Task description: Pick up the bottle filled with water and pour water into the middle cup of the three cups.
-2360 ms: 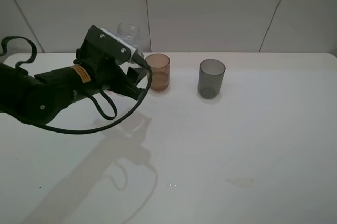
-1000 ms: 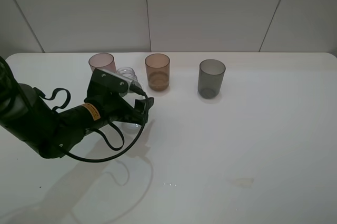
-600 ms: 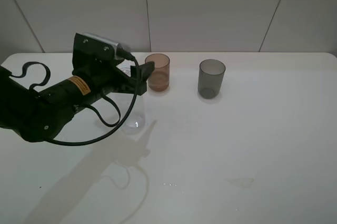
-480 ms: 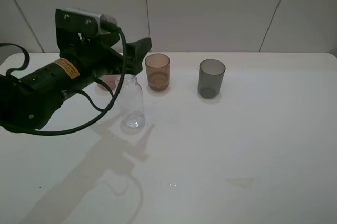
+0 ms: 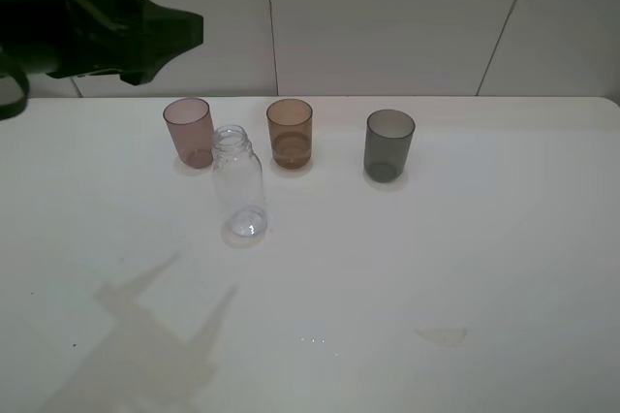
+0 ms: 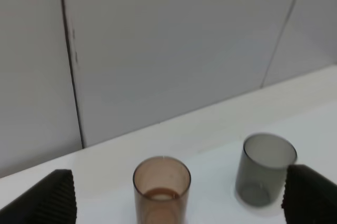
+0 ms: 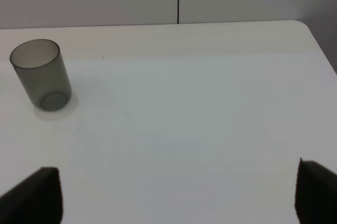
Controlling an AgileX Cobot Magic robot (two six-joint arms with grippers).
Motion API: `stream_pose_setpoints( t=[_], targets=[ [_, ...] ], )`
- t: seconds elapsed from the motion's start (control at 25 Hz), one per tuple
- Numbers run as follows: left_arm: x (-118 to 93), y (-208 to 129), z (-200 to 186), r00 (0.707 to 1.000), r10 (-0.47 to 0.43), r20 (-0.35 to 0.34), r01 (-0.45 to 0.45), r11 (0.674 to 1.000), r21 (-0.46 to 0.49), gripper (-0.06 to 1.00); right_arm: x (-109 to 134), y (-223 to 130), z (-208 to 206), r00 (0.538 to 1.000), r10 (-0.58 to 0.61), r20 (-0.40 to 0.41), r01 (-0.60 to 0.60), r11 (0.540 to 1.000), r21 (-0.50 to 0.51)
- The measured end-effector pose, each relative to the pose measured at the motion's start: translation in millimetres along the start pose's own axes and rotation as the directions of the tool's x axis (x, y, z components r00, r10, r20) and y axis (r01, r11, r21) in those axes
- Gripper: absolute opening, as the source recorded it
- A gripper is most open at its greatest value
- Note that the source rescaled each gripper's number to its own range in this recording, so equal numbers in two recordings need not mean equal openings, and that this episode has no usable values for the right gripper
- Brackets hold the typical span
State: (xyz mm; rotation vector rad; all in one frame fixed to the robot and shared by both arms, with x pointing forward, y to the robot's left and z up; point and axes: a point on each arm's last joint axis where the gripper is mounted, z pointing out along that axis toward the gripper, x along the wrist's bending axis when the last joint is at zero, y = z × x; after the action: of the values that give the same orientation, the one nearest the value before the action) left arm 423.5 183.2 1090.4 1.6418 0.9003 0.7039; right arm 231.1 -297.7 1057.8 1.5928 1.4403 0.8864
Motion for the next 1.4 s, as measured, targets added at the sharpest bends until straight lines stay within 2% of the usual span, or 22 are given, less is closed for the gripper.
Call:
stream_pose_setpoints(
  t=[0.16,0.24,0.32,0.52,0.64,0.8,1.0,1.2,1.4],
  targets=[
    [8,16,-53,1.0,0.006,-0.021,-0.004,0.996,0.088,1.0,0,0,0,1.0,0.0,0.0,0.0,1.0,0.0],
    [14,17,-81,0.997,-0.013,-0.072,0.022,0.991,0.133,1.0,0,0,0,1.0,0.0,0.0,0.0,1.0,0.0],
    [20,17,-112,0.987,-0.036,-0.158,0.058,0.988,0.14,1.0,0,0,0,1.0,0.0,0.0,0.0,1.0,0.0],
    [25,4,-188,0.914,-0.063,-0.402,0.135,0.979,0.155,1.0,0,0,0,1.0,0.0,0.0,0.0,1.0,0.0],
    [19,-10,-218,0.885,-0.089,-0.457,0.175,0.973,0.151,1.0,0,0,0,1.0,0.0,0.0,0.0,1.0,0.0],
    [8,-28,-243,0.886,-0.128,-0.447,0.212,0.967,0.143,1.0,0,0,0,1.0,0.0,0.0,0.0,1.0,0.0],
    [-3,-42,-272,0.894,-0.143,-0.425,0.169,0.985,0.024,1.0,0,0,0,1.0,0.0,0.0,0.0,1.0,0.0],
    [-7,-48,-263,0.921,-0.121,-0.371,0.153,0.986,0.058,1.0,0,0,0,1.0,0.0,0.0,0.0,1.0,0.0],
    [-8,-56,-240,0.944,-0.149,-0.294,0.167,0.985,0.038,1.0,0,0,0,1.0,0.0,0.0,0.0,1.0,0.0]
  ],
)
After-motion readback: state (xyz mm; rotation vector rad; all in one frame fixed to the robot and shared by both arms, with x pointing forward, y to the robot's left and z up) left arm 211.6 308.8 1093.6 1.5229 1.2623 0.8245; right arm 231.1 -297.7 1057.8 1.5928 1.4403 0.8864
